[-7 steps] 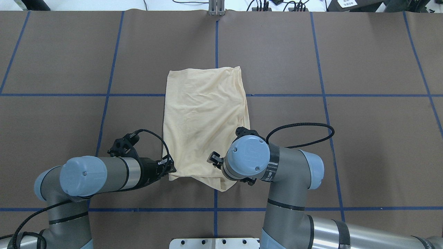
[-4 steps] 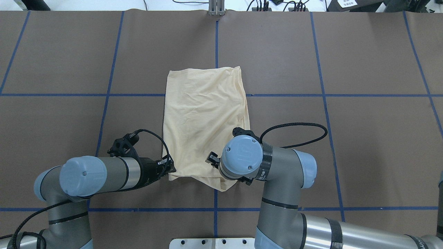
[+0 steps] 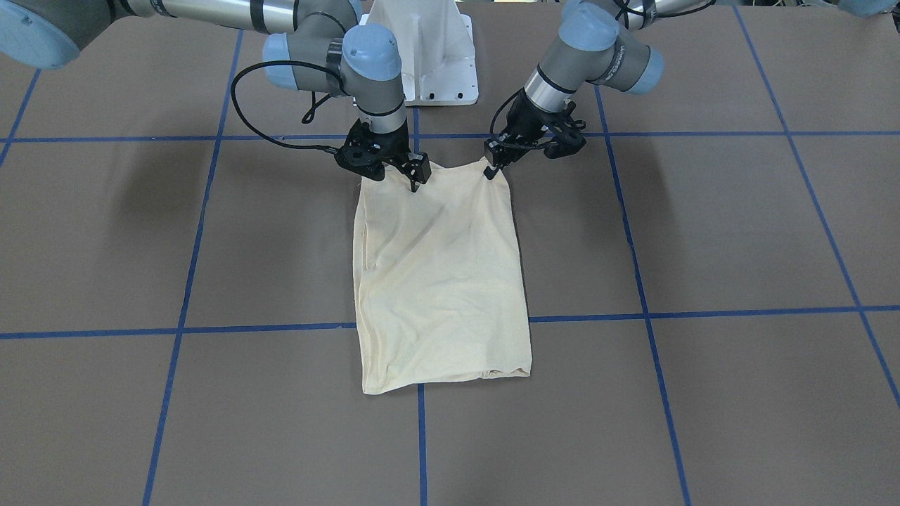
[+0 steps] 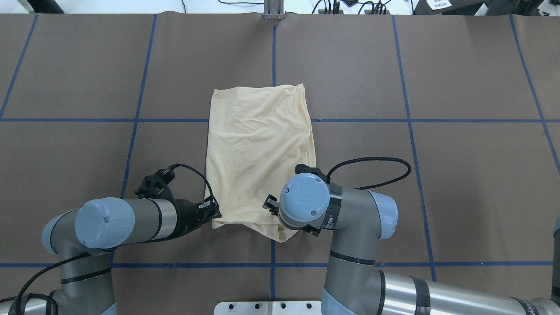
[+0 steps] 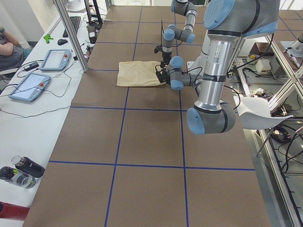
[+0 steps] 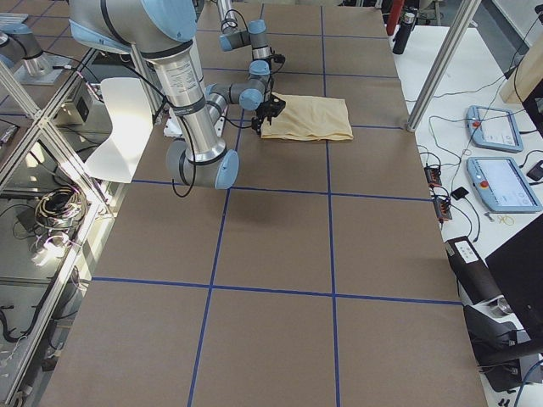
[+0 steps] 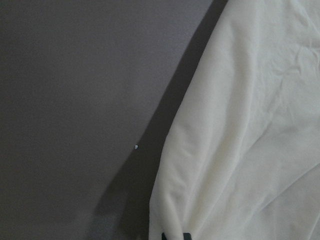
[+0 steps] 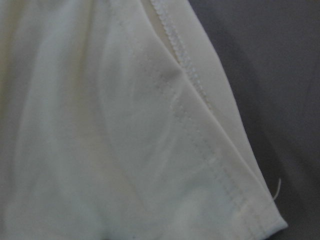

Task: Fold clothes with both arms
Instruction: 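Move the right gripper along the shirt edge to its near corner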

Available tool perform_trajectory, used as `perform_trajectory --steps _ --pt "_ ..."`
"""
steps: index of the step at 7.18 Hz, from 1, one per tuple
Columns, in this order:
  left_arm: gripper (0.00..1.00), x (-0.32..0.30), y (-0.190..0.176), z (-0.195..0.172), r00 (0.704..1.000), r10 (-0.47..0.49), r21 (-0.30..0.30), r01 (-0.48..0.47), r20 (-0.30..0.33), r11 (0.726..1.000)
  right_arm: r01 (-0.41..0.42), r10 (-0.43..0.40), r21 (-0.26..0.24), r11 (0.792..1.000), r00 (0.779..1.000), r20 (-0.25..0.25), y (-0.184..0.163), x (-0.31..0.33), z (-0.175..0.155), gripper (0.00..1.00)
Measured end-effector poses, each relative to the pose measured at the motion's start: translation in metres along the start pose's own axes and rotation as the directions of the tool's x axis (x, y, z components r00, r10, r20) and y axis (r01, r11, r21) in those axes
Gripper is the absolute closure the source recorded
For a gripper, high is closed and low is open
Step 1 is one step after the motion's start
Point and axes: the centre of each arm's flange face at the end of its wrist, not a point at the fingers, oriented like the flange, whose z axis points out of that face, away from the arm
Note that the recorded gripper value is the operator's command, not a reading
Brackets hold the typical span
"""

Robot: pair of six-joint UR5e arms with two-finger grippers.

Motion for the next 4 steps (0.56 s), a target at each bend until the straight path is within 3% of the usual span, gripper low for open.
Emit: perform_trajectory --steps 2,4 --pt "1.0 -0.0008 -0.0005 0.001 1.0 0.0 0.001 0.0 0.002 1.0 0.0 0.0 -0.002 1.0 1.0 -0.003 0.0014 -0.0011 -0.0031 0.65" --pt "1.0 -0.0027 -0.0014 0.0029 1.0 0.001 0.003 -0.001 0.006 1.0 -0.002 0.002 -0.001 1.0 1.0 -0.005 0.0018 -0.0012 -0.0048 1.0"
